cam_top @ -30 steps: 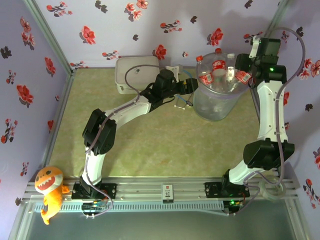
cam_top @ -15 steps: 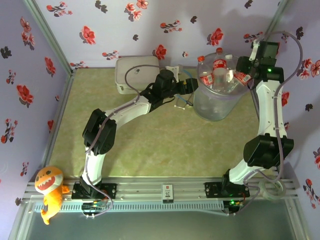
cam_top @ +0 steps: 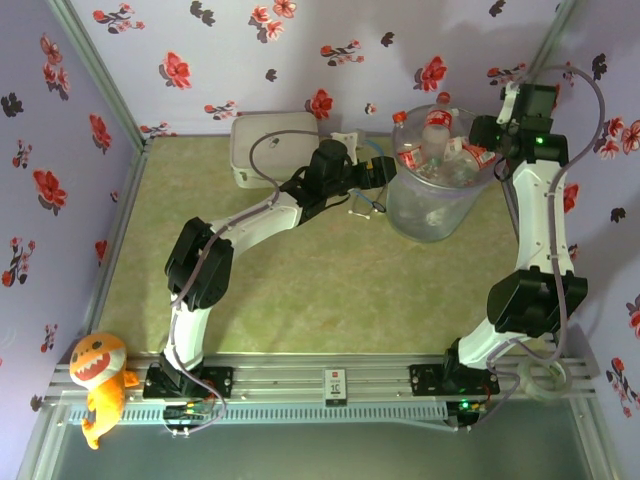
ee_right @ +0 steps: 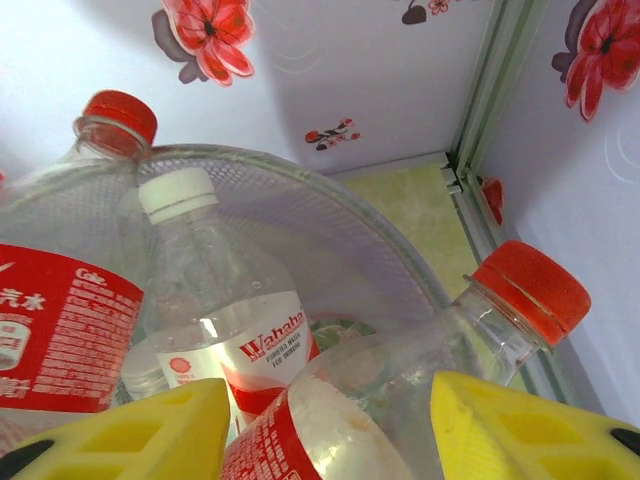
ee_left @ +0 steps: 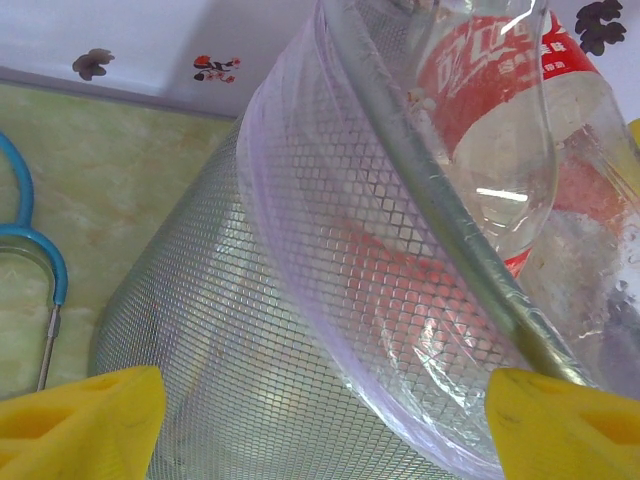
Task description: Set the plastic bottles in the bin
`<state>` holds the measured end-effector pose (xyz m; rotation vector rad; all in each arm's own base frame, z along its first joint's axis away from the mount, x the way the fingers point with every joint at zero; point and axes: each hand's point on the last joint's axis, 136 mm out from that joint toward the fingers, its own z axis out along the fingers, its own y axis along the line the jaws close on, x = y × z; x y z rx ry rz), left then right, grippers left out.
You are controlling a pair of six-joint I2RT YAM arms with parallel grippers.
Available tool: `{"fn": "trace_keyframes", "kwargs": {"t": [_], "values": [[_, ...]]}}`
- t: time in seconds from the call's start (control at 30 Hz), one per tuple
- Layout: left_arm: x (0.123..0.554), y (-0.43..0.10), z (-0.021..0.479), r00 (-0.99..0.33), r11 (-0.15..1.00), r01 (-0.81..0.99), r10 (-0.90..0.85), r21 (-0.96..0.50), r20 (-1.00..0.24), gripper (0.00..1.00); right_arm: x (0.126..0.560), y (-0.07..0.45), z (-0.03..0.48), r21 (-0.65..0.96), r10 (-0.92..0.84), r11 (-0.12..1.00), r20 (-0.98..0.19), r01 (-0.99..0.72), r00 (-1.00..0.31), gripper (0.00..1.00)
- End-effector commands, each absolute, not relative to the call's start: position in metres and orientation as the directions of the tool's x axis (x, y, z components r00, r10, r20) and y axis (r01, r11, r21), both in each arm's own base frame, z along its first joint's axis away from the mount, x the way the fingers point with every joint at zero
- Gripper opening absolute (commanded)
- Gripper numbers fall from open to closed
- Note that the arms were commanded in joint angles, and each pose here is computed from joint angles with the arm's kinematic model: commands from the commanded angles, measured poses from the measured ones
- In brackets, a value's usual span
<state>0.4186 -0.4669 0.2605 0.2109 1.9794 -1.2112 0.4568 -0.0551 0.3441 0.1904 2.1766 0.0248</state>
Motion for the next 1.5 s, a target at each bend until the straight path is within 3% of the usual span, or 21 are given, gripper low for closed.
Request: {"fn": "trace_keyframes", "kwargs": {"t": [0.0, 0.2, 0.47, 0.77, 0.9, 1.1, 1.23, 1.47], "values": [[0.420, -0.462, 0.273, -0.658, 0.521, 0.512, -0.273, -0.683, -0.702, 0.84, 0.441, -0.049, 0.386, 0.114, 0.150, 0.988, -0.856, 0.102, -0.494, 0.57], [0.420, -0.463, 0.275, -0.657, 0.518, 0.515, -0.274, -0.683, -0.703, 0.84, 0.432, -0.016, 0.398, 0.160, 0.145, 0.987, -0.864, 0.008, -0.483, 0.54], [0.420, -0.462, 0.274, -0.658, 0.520, 0.511, -0.276, -0.685, -0.701, 0.84, 0.432, 0.068, 0.351, 0.124, 0.003, 0.979, -0.799, -0.160, -0.601, 0.51], [0.419, -0.462, 0.273, -0.660, 0.520, 0.510, -0.274, -0.685, -0.700, 0.84, 0.422, 0.053, 0.288, -0.030, -0.100, 0.993, -0.709, -0.112, -0.699, 0.51], [0.420, -0.462, 0.273, -0.660, 0.518, 0.509, -0.277, -0.687, -0.698, 0.84, 0.420, 0.054, 0.276, -0.017, -0.099, 0.992, -0.700, -0.123, -0.707, 0.50], [0.419, -0.461, 0.275, -0.659, 0.516, 0.510, -0.280, -0.688, -0.698, 0.84, 0.423, 0.069, 0.307, 0.047, -0.082, 0.983, -0.748, -0.176, -0.658, 0.52], [0.419, -0.462, 0.275, -0.659, 0.516, 0.510, -0.280, -0.688, -0.698, 0.84, 0.424, 0.076, 0.339, 0.071, -0.073, 0.975, -0.790, -0.209, -0.609, 0.59], [0.418, -0.461, 0.274, -0.657, 0.517, 0.513, -0.277, -0.685, -0.701, 0.84, 0.420, 0.054, 0.379, 0.047, -0.044, 0.988, -0.831, -0.149, -0.555, 0.59]]}}
